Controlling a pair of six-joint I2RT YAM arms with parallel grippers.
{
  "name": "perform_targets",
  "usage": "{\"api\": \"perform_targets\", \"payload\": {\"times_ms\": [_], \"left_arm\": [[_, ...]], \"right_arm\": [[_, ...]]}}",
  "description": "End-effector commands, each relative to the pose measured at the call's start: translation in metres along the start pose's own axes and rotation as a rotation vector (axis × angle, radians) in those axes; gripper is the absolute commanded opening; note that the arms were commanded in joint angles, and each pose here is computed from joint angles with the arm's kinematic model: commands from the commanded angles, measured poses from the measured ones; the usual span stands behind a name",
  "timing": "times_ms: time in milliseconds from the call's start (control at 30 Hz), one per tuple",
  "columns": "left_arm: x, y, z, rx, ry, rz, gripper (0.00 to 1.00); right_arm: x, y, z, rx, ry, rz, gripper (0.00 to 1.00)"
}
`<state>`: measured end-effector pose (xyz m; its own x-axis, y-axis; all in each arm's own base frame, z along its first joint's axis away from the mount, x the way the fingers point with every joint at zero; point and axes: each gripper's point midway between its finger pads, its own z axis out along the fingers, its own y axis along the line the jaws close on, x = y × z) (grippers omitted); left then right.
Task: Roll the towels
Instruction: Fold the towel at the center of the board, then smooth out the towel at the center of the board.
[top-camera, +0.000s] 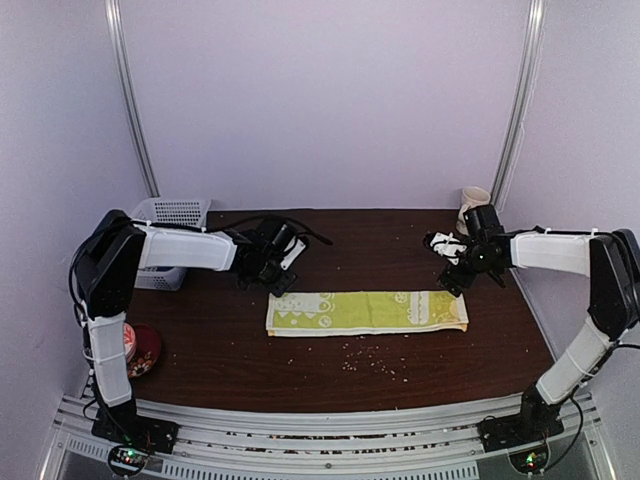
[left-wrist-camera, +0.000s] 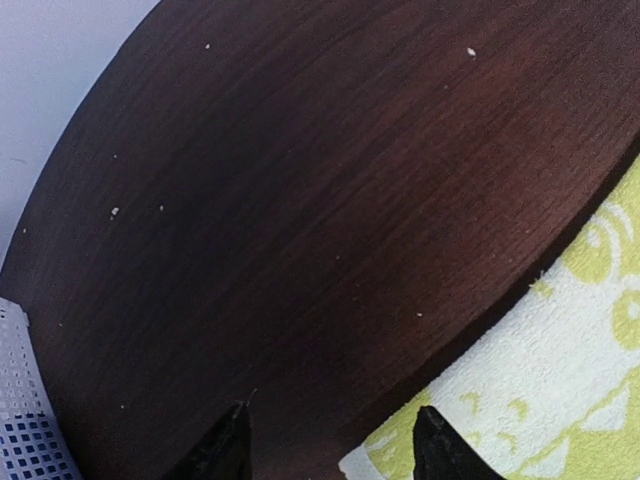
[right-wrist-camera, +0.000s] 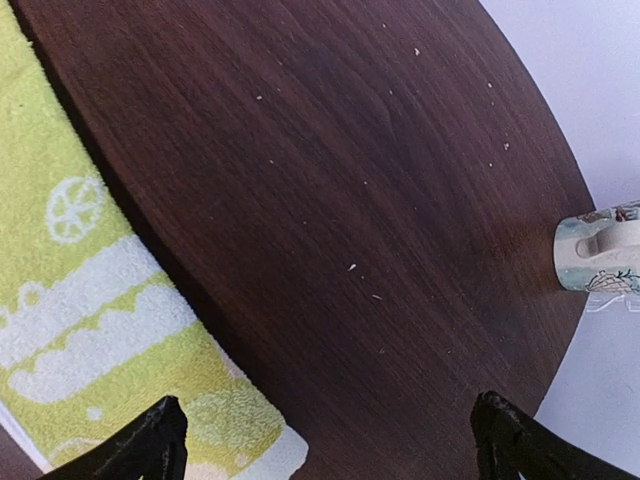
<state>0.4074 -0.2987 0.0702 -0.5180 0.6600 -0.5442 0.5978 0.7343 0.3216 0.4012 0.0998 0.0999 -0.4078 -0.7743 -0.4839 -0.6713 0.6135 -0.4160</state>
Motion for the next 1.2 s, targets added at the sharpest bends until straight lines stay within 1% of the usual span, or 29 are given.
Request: {"api": "perform_targets", "payload": {"times_ms": [0, 100, 267, 400, 500, 633, 833, 933, 1000, 1100, 1167], "left_arm": [[-0.011, -0.001, 0.007, 0.004, -0.040, -0.033, 0.50], [0.003, -0.006, 0.015, 0.014, -0.012, -0.028, 0.49], [0.022, -0.017, 0.025, 0.046, 0.022, -0.021, 0.48], [0.035, -0.023, 0.033, 0.059, 0.055, -0.011, 0.48], [0.043, -0.028, 0.038, 0.070, 0.074, -0.003, 0.47], [0.051, -0.026, 0.040, 0.057, 0.092, 0.002, 0.47], [0.050, -0.015, 0.034, 0.005, 0.092, 0.001, 0.47], [0.054, -0.009, 0.033, -0.028, 0.105, -0.005, 0.47], [0.061, -0.006, 0.034, -0.044, 0.120, -0.016, 0.47], [0.069, -0.002, 0.035, -0.046, 0.135, -0.033, 0.47], [0.075, 0.002, 0.036, -0.055, 0.146, -0.042, 0.47]], "right_arm": [[0.013, -0.015, 0.014, 0.115, 0.069, 0.063, 1.00], [0.031, -0.013, 0.023, 0.128, 0.142, 0.052, 1.00], [0.047, -0.005, 0.032, 0.121, 0.203, 0.035, 1.00], [0.065, -0.005, 0.043, 0.143, 0.282, 0.024, 1.00], [0.071, 0.001, 0.049, 0.117, 0.308, 0.014, 1.00], [0.061, -0.001, 0.042, 0.109, 0.269, 0.008, 1.00], [0.034, -0.029, 0.012, 0.204, 0.163, 0.043, 1.00], [0.031, -0.036, 0.004, 0.222, 0.154, 0.046, 1.00], [0.027, -0.025, 0.003, 0.148, 0.146, 0.019, 1.00], [0.027, 0.005, -0.002, -0.030, 0.145, -0.068, 1.00], [0.032, 0.016, -0.006, -0.083, 0.158, -0.099, 1.00]]}}
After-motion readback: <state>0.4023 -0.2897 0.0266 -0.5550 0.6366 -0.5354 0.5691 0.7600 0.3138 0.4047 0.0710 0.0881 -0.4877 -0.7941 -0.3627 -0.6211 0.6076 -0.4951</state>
